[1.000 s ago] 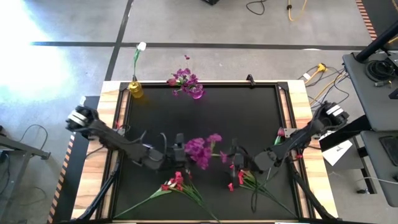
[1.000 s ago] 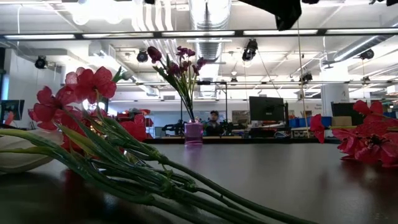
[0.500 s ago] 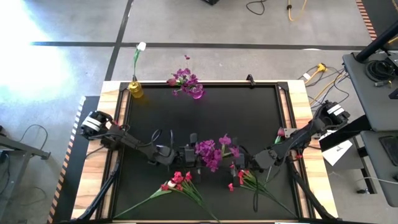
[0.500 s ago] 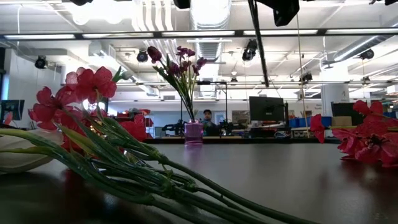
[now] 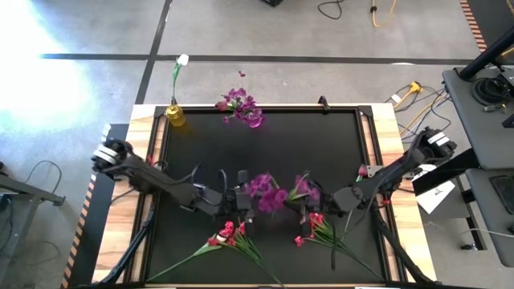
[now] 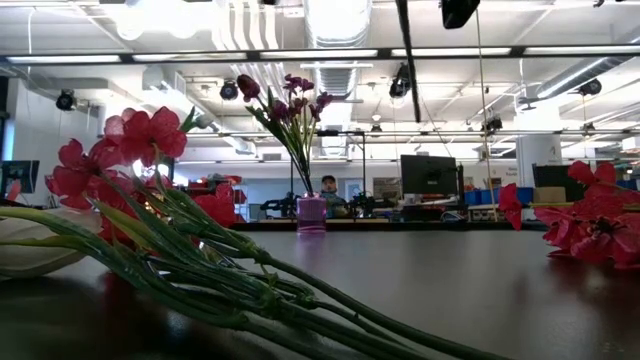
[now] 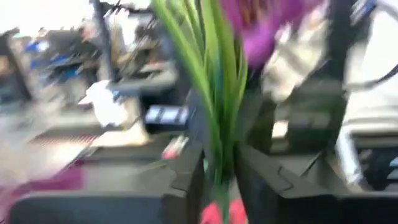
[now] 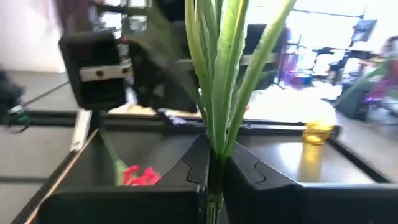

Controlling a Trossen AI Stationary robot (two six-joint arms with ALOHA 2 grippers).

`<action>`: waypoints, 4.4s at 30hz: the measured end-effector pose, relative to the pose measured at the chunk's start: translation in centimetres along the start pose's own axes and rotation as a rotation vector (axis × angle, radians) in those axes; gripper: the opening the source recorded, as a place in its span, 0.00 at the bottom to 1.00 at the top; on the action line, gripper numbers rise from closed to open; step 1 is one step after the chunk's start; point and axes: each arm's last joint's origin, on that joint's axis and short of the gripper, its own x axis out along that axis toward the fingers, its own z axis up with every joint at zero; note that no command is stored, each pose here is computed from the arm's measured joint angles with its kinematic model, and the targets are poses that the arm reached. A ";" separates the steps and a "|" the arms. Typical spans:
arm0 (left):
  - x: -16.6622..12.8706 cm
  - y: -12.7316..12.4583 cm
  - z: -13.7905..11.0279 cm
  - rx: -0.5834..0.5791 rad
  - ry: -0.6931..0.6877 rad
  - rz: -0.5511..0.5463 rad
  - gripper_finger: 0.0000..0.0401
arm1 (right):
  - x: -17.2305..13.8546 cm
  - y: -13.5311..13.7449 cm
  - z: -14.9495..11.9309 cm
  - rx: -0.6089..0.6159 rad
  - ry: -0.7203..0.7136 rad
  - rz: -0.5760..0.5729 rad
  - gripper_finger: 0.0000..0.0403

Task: Sort flowers into vase by color
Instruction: Put the purple flowers into the purple vase, then put the red tulip into the purple vase

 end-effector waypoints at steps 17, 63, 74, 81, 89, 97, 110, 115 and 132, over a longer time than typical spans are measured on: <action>-8.4 -0.8 -9.2 -0.167 0.482 0.148 0.34 | 3.6 -14.2 1.5 -0.052 -0.221 -0.528 0.03; -15.2 -2.9 -5.1 -0.306 0.978 0.350 0.28 | 11.8 -32.4 -6.9 0.166 0.130 -0.599 0.48; -12.1 0.1 -5.6 -0.112 0.911 0.423 0.28 | 7.8 -27.9 -2.8 0.163 0.393 -0.517 0.65; -8.6 0.9 -7.6 -0.063 0.784 0.250 0.25 | 3.6 -21.6 -2.5 0.243 0.539 -0.489 0.64; -5.2 2.2 -7.6 -0.059 0.401 0.139 0.21 | -2.6 -13.7 -3.0 0.380 0.931 -0.517 0.59; -5.9 2.6 -8.9 -0.102 0.095 0.063 0.21 | -8.4 -12.0 -4.3 0.607 1.372 -0.803 0.55; -4.6 0.8 -11.2 -0.111 0.127 0.007 0.21 | -9.8 -9.0 -8.1 0.978 1.671 -0.896 0.48; -4.1 0.2 -10.5 -0.078 0.121 -0.020 0.21 | -10.3 -6.5 -8.4 0.983 1.670 -1.015 0.43; -4.1 0.1 -10.6 -0.058 0.141 -0.022 0.21 | -12.6 -3.7 -12.1 0.873 1.171 -1.519 0.23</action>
